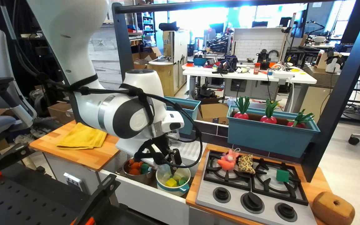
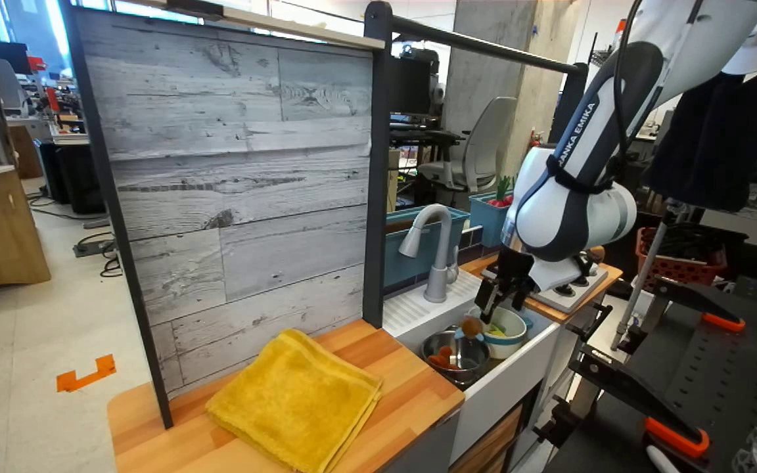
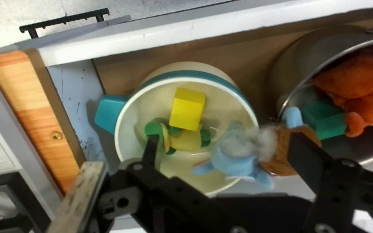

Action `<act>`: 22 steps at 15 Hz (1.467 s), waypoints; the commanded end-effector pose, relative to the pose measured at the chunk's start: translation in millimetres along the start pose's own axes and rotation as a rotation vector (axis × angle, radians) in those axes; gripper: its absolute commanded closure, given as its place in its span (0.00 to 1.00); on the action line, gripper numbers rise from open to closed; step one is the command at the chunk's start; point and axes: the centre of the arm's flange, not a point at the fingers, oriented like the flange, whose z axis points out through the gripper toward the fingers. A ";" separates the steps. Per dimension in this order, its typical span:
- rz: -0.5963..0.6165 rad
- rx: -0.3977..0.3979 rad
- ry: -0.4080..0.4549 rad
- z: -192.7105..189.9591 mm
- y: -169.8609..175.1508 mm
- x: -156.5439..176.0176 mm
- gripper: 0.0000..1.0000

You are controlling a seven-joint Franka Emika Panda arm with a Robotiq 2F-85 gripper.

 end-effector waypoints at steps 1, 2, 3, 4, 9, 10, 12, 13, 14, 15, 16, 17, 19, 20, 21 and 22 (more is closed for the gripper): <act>-0.055 0.072 0.034 -39.3 1.6 -17.2 0.00; -0.066 0.087 0.046 -40.1 -0.2 -15.7 0.00; -0.071 0.085 0.049 -36.8 -3.1 -10.9 0.00; -0.072 0.082 0.051 -33.8 -5.3 -6.0 0.00; -0.067 0.049 0.061 -4.4 -31.2 16.3 0.20; -0.068 0.045 0.060 0.6 -38.5 19.0 0.33; -0.066 0.036 0.064 10.4 -53.0 24.2 0.48; -0.064 0.030 0.065 14.7 -58.5 26.4 0.54; -0.059 0.017 0.059 18.0 -61.7 28.3 0.60; -0.042 -0.001 0.041 20.5 -63.5 30.0 0.67; -0.017 -0.023 0.017 21.9 -61.0 32.9 0.73; 0.001 -0.039 0.007 21.5 -56.2 34.5 0.81; 0.039 -0.083 -0.022 11.6 -41.9 38.5 0.94; 0.064 -0.102 -0.041 -0.9 -32.0 39.7 0.98; 0.083 -0.113 -0.050 -14.2 -20.0 39.8 0.99; 0.100 -0.125 -0.054 -25.9 -8.7 40.4 0.99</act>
